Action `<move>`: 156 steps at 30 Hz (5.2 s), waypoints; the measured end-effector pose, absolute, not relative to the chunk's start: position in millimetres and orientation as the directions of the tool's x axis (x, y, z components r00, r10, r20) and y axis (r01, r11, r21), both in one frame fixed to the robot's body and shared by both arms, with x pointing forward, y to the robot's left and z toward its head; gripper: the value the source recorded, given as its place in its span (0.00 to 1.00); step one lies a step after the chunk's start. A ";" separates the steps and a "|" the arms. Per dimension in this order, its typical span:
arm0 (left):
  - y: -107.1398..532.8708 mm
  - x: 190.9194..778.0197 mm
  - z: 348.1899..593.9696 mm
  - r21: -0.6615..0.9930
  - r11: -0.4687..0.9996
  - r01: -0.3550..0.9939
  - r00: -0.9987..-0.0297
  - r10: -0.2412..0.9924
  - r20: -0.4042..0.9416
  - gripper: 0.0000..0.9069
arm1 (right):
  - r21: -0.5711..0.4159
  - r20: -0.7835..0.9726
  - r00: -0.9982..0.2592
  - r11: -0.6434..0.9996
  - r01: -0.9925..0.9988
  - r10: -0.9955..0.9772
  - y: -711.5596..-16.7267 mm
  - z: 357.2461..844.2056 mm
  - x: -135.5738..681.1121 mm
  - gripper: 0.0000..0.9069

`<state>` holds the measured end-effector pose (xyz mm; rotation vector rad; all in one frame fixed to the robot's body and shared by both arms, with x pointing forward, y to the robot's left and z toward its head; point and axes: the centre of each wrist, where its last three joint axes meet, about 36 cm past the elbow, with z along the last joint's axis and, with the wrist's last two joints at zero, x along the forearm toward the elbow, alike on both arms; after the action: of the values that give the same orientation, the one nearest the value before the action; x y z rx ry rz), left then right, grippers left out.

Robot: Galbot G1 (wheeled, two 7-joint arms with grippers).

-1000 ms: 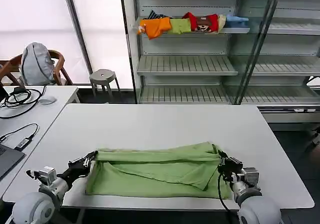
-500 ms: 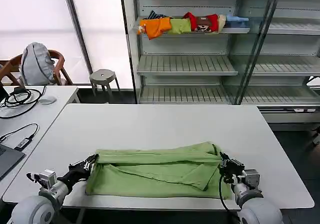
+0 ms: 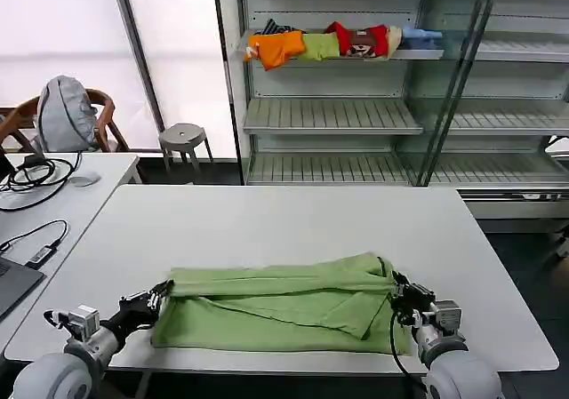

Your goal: Fold and organize the clothes.

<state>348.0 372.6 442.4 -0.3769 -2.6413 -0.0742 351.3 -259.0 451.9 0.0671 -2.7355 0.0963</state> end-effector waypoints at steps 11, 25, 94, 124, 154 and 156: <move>361.3 342.5 466.0 0.027 0.967 0.254 -0.873 0.217 0.437 1.00 | -0.029 0.392 -0.919 0.998 -0.054 -0.038 -268.7 461.4 335.0 1.00; 319.8 323.4 464.3 0.003 0.998 0.063 -0.899 0.056 0.434 1.00 | -0.058 0.374 -0.928 0.998 -0.015 0.008 -278.0 475.3 299.5 1.00; 286.7 321.1 426.2 0.127 0.992 -0.001 -0.882 -0.061 0.468 0.01 | -0.184 0.351 -0.935 0.983 -0.013 0.054 -262.8 464.9 277.7 1.00; 373.7 326.1 519.8 0.359 0.933 0.040 -0.941 -0.086 0.328 0.01 | -0.208 0.331 -0.940 0.978 0.008 0.078 -266.4 468.0 276.0 1.00; 223.2 310.5 498.1 0.053 0.955 0.292 -0.908 0.260 0.329 0.01 | -0.230 0.331 -0.937 0.973 0.033 0.110 -270.0 470.7 265.4 1.00; 220.5 312.2 497.3 0.033 0.955 0.293 -0.906 0.267 0.329 0.01 | -0.230 0.332 -0.937 0.973 0.033 0.110 -270.1 470.5 265.0 1.00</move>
<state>312.2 220.5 497.3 -0.4097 -2.7826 -0.1164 265.0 -270.1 470.5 -0.1034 -2.7719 0.3158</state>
